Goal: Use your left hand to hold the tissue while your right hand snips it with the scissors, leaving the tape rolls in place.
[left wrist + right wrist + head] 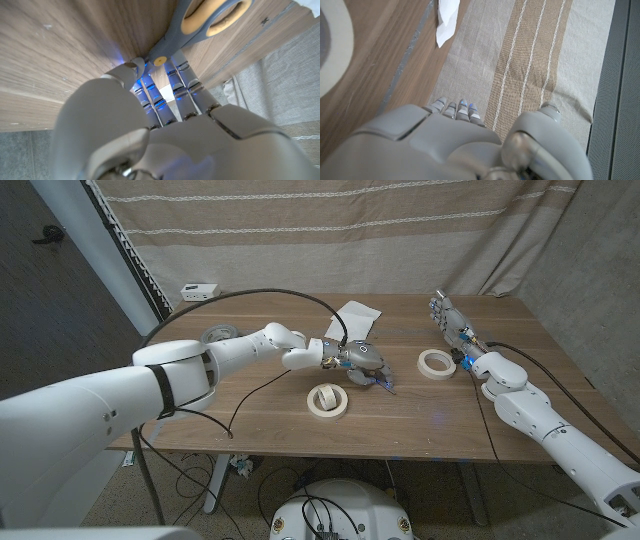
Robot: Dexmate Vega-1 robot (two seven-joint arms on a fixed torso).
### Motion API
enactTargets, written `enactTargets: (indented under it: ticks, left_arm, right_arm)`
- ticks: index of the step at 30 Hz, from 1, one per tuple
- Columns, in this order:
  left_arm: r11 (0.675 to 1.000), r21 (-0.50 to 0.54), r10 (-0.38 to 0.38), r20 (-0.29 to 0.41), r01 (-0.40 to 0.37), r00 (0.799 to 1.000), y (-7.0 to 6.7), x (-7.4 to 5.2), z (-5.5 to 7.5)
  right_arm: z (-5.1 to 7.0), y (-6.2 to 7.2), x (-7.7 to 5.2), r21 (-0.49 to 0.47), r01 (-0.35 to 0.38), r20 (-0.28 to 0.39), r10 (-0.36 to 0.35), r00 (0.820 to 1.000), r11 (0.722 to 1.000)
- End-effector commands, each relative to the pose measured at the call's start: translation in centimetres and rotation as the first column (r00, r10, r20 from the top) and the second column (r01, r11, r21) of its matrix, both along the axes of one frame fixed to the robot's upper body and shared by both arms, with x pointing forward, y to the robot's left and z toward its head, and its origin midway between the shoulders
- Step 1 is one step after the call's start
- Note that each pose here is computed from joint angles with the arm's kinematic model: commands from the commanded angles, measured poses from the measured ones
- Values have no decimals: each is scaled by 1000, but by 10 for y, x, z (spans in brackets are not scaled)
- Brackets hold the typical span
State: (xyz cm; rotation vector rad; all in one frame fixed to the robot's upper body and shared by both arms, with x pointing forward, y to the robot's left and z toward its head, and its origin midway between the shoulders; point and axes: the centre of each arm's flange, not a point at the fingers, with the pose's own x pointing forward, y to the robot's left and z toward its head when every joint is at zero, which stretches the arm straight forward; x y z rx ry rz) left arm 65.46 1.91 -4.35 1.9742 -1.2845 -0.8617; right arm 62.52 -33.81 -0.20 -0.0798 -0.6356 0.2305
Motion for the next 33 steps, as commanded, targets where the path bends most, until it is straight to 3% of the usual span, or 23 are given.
enactTargets:
  ticks: [1,8,19,33]
  left_arm:
    - [991,-95,-93,-7,92,996,9,-8,-3]
    - [976,-176,-130,-2,127,992,13,-11,7]
    - [923,-346,-160,54,169,986,27,-18,36]
    - [879,-429,-196,72,208,978,37,-26,43]
  right_arm:
    - [1,0,-1,2,2,1,-2,1000,1000]
    - [2,0,-2,7,5,3,-5,1000,1000]
    - [3,-1,-3,10,-1,14,1,1000,1000]
    - [5,-2,-7,13,1,23,-1,1000,1000]
